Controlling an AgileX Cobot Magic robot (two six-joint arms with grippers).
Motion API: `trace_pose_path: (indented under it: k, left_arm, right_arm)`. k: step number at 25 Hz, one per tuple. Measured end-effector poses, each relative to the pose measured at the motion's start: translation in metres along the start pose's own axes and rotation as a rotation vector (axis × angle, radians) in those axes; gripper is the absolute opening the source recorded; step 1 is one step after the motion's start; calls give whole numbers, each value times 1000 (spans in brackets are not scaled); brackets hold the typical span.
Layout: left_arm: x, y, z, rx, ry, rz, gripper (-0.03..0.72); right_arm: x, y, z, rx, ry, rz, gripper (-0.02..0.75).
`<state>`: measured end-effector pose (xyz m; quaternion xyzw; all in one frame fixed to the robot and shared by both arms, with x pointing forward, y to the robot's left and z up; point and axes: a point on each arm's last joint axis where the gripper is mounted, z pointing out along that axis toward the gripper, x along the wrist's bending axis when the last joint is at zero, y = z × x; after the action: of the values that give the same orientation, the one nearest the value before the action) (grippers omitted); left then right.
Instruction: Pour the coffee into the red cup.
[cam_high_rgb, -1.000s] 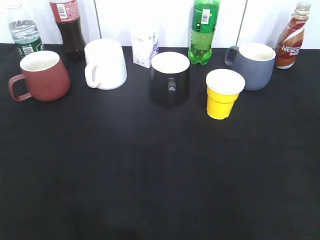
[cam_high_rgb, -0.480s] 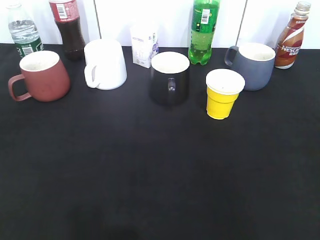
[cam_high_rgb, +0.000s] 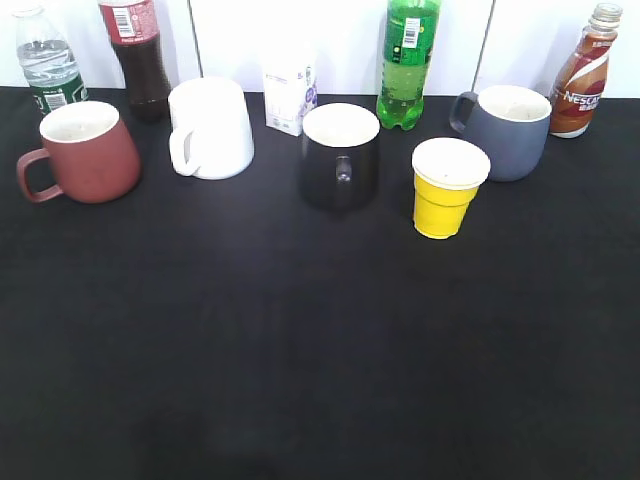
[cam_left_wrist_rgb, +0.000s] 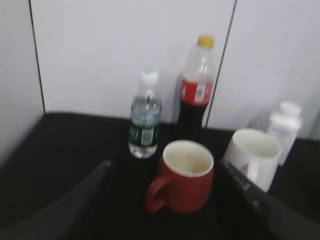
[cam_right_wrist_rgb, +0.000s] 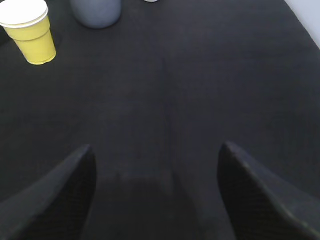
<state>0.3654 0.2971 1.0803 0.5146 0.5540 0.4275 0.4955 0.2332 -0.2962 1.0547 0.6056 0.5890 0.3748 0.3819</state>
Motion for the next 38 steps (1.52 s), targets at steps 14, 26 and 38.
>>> trace_pose_path:
  k: [14, 26, 38]
  left_arm:
    - [14, -135, 123, 180, -11, 129, 438]
    - [20, -151, 203, 120, 8, 109, 439]
    - [34, -142, 251, 93, 36, 112, 376]
  right_arm:
    - [0, 0, 0, 0, 0, 0, 589]
    - [0, 0, 0, 0, 0, 0, 589]
    - [0, 0, 0, 0, 0, 0, 589]
